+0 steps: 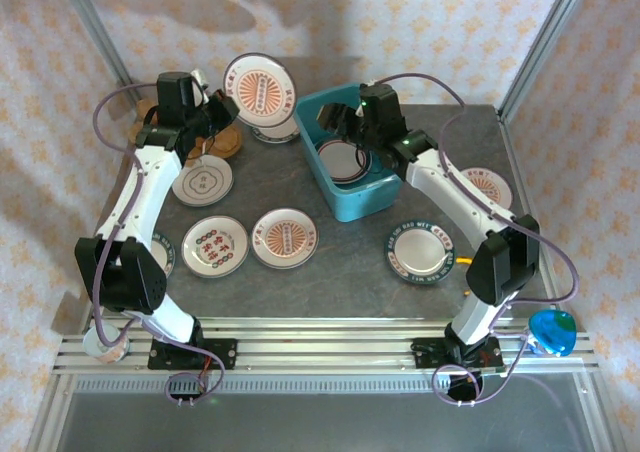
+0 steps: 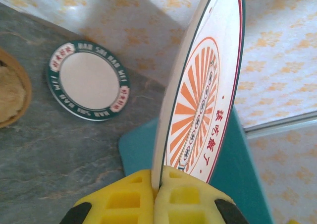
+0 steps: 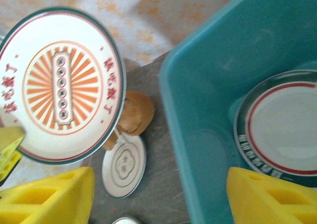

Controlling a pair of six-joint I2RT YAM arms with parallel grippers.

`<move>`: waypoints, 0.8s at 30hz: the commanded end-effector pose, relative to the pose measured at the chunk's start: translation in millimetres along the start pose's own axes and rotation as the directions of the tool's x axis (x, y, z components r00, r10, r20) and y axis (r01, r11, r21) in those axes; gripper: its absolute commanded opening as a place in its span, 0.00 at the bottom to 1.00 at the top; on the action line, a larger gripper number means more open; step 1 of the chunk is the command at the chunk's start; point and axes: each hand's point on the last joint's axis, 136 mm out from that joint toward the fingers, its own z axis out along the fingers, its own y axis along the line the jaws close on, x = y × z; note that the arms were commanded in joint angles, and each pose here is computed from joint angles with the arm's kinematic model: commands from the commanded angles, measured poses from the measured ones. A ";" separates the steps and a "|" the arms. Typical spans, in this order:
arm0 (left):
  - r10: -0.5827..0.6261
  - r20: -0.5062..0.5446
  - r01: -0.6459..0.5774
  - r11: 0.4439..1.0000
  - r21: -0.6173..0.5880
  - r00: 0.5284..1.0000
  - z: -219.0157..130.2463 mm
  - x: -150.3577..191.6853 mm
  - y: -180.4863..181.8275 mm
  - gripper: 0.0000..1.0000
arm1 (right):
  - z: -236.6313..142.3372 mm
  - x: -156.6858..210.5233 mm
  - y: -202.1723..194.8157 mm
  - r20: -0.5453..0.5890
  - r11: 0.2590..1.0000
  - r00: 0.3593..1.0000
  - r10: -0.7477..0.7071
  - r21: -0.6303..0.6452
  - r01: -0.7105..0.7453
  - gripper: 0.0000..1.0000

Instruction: Place the plates into the plastic bin on the countertop

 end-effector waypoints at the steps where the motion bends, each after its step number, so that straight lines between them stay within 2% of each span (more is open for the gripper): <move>1: -0.006 0.023 0.002 0.982 0.188 1.000 -14.9 -14.7 -46.6 0.00 | -4.1 -11.0 45.4 -0.007 0.981 0.999 -0.046 -0.187 0.044 0.69; 4: -0.039 -0.008 0.040 0.962 0.270 0.999 -8.6 -14.2 -58.7 0.00 | 2.3 -8.9 49.4 -0.030 0.977 0.999 -0.035 -0.211 0.028 0.68; 9: -0.058 -0.047 0.070 0.937 0.342 0.997 -4.3 -10.6 -71.9 0.00 | 12.7 -8.5 46.1 -0.027 0.977 1.000 0.004 -0.214 -0.010 0.66; 15: -0.043 -0.092 0.074 0.928 0.366 0.995 -0.7 0.3 -82.3 0.00 | 18.1 -16.7 54.1 0.016 0.960 0.998 0.056 -0.277 -0.050 0.63; 24: -0.060 -0.099 0.094 0.915 0.392 0.993 -0.4 1.6 -92.6 0.00 | 37.6 -17.8 37.6 0.039 0.961 0.989 0.145 -0.242 -0.131 0.51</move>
